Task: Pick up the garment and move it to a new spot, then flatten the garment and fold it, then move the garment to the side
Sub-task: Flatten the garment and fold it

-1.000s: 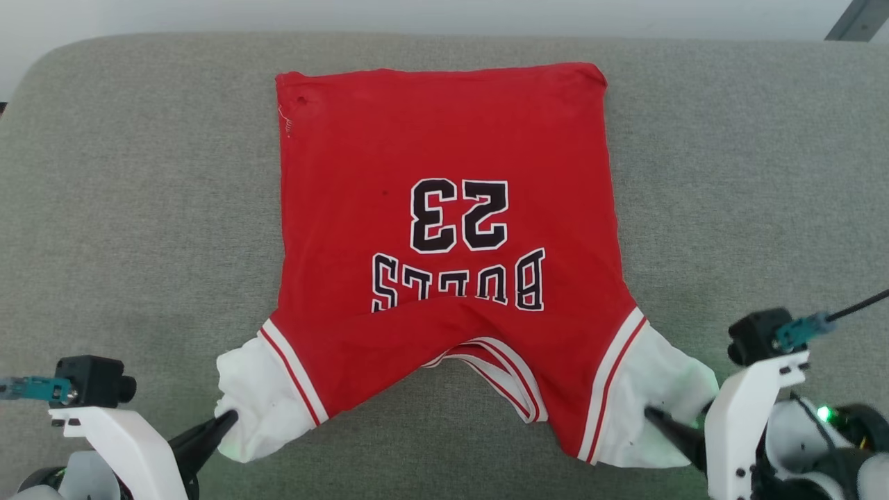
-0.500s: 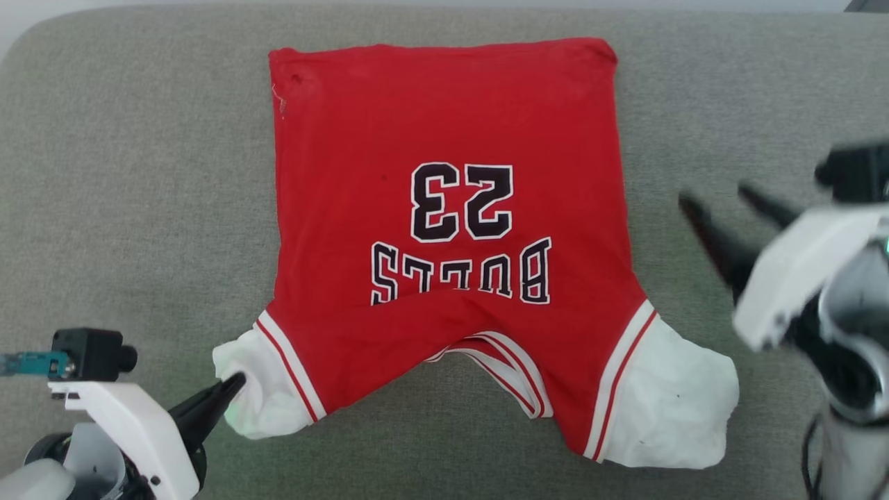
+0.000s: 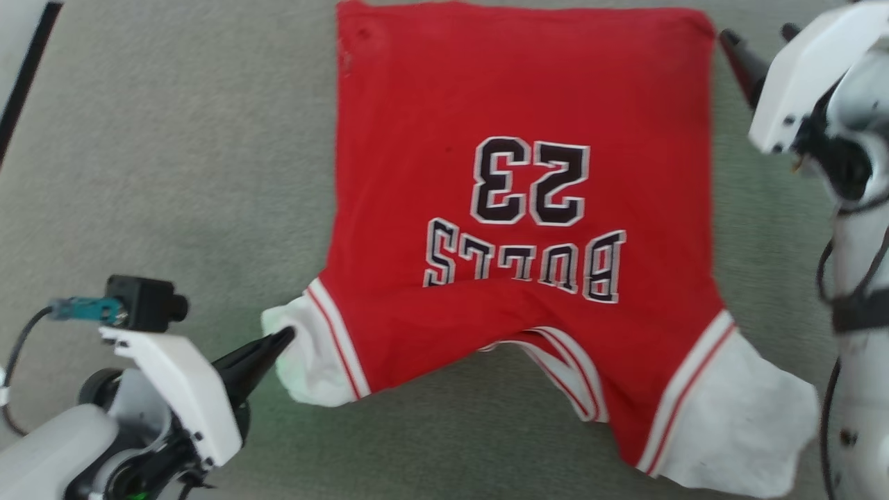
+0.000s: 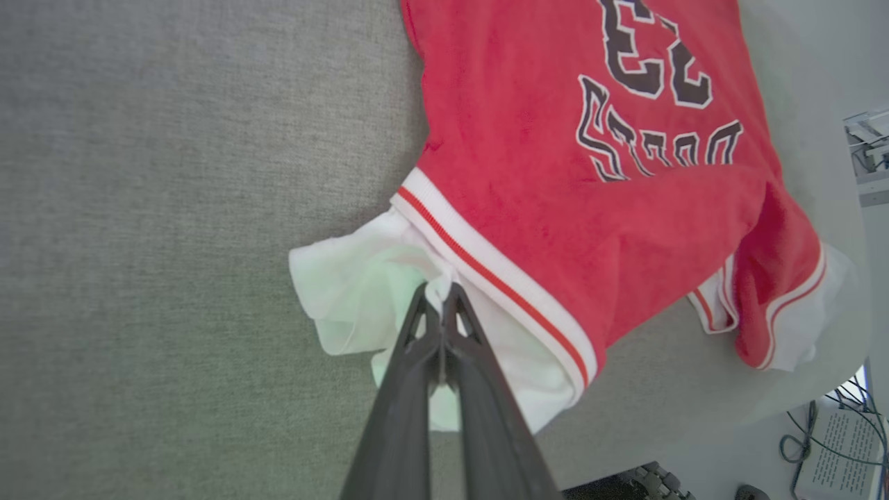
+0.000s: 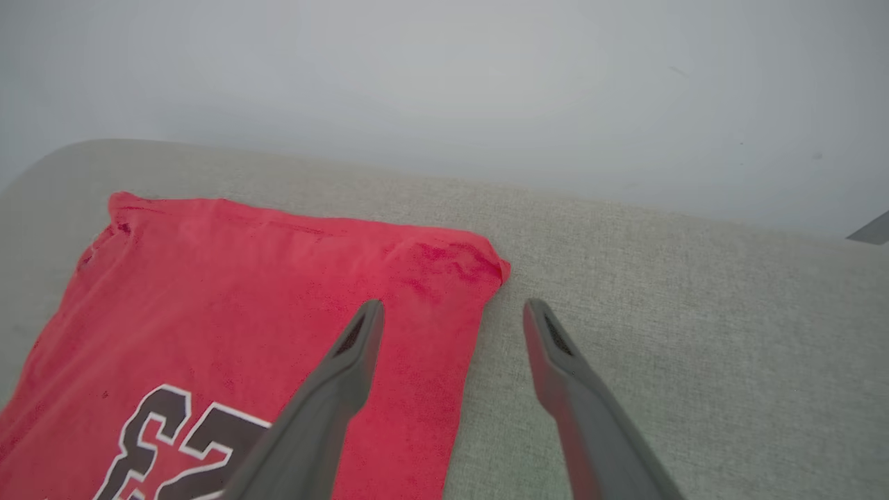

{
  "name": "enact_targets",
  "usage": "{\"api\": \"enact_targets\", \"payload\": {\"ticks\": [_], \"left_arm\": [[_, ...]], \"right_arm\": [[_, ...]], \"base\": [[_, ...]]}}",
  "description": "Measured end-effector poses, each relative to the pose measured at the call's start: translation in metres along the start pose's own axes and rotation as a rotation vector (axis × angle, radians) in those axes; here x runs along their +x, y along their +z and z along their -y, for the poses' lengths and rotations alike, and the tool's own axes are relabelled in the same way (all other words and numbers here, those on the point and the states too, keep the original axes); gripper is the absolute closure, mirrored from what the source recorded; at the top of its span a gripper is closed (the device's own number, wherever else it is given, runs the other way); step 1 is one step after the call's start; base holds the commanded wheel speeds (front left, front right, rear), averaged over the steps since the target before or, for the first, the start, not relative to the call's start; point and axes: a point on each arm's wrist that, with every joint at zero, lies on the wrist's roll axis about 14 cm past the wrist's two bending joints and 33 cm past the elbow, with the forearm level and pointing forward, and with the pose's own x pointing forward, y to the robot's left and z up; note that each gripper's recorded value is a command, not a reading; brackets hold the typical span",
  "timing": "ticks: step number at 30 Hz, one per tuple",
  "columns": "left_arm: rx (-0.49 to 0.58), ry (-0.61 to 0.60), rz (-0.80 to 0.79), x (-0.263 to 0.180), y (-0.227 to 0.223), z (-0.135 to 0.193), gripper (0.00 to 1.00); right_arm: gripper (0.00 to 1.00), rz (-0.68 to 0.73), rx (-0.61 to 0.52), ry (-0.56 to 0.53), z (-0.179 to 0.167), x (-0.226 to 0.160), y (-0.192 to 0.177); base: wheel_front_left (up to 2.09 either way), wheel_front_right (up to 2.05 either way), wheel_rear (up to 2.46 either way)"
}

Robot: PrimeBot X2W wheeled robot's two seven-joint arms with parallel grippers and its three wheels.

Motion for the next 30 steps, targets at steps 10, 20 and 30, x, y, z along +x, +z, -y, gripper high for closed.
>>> {"api": "enact_targets", "payload": {"ticks": [10, 20, 30], "left_arm": [[-0.035, 0.034, -0.024, 0.001, -0.012, -0.015, 1.00], [-0.072, 0.068, -0.037, 0.001, -0.020, -0.028, 1.00], [-0.070, 0.066, -0.016, 0.004, -0.013, -0.033, 1.00]], "right_arm": [[0.00, -0.302, 0.021, -0.045, 0.009, 0.067, -0.047], [0.00, -0.607, 0.060, -0.063, 0.003, 0.091, -0.096], [1.00, -0.594, -0.004, -0.119, 0.015, 0.085, -0.093]], "base": [[0.00, 0.00, 0.00], [0.00, 0.00, 0.00], [0.00, 0.00, 0.00]]}}
